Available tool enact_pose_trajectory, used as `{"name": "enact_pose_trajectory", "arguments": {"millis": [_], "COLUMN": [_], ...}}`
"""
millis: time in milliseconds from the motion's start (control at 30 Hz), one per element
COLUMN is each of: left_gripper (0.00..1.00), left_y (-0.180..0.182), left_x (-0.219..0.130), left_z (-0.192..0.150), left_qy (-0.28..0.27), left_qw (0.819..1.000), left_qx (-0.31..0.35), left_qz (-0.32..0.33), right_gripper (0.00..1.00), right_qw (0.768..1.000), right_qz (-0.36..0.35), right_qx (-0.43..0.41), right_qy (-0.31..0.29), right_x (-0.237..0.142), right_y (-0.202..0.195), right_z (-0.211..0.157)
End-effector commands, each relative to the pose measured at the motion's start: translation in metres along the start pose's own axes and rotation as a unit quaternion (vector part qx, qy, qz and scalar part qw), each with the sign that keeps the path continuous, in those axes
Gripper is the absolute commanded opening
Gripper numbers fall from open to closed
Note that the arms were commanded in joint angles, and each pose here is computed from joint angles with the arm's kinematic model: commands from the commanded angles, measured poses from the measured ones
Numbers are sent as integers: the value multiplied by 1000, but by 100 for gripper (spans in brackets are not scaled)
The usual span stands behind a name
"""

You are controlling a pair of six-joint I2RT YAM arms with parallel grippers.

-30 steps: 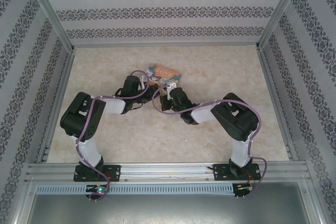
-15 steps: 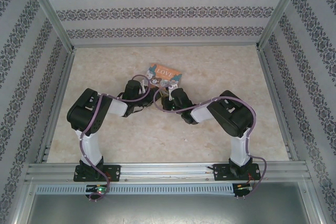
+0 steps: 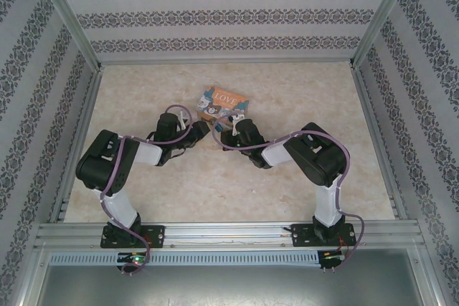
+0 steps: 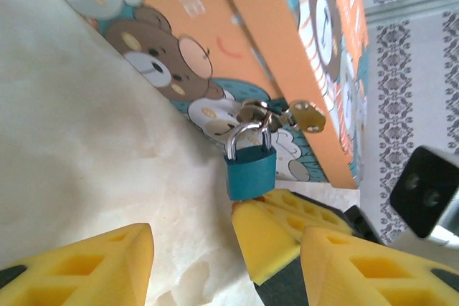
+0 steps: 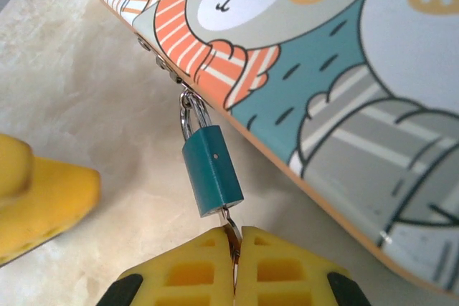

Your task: Unlock the padlock with the key

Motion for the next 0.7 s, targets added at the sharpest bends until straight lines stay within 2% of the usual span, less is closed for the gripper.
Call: {"name": "enact_pose_trajectory", "arguments": {"millis": [0, 233, 667], "left_gripper": [56, 55, 50], "left_y": [-10, -18, -11], "left_x": [-13, -20, -5], "left_z": [13, 18, 17], "left_qy": [-40, -43, -19], "left_qw": [999, 998, 996], "left_qx": [-2, -11, -46], "left_qz": [-32, -47, -80], "right_gripper": [0, 0, 0], "right_qw": [999, 996, 989], "right_qz": [33, 48, 73], "right_qx": [34, 71, 129], "right_qy": [-24, -25, -25], "right_x": [-1, -6, -8], "right_y": [8, 13, 21], "right_z": [16, 21, 31]}}
Point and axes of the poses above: each hand's point on the last joint's axis, 136 mm out from that joint toward the fingers, its own x axis out along the fingers, its own y axis along the line the jaws close on, z = x × y, the point moved 10 cm from there along -x, back along the fingers, and after that the axes turned 4 degrees about x, right-handed, at the moved point
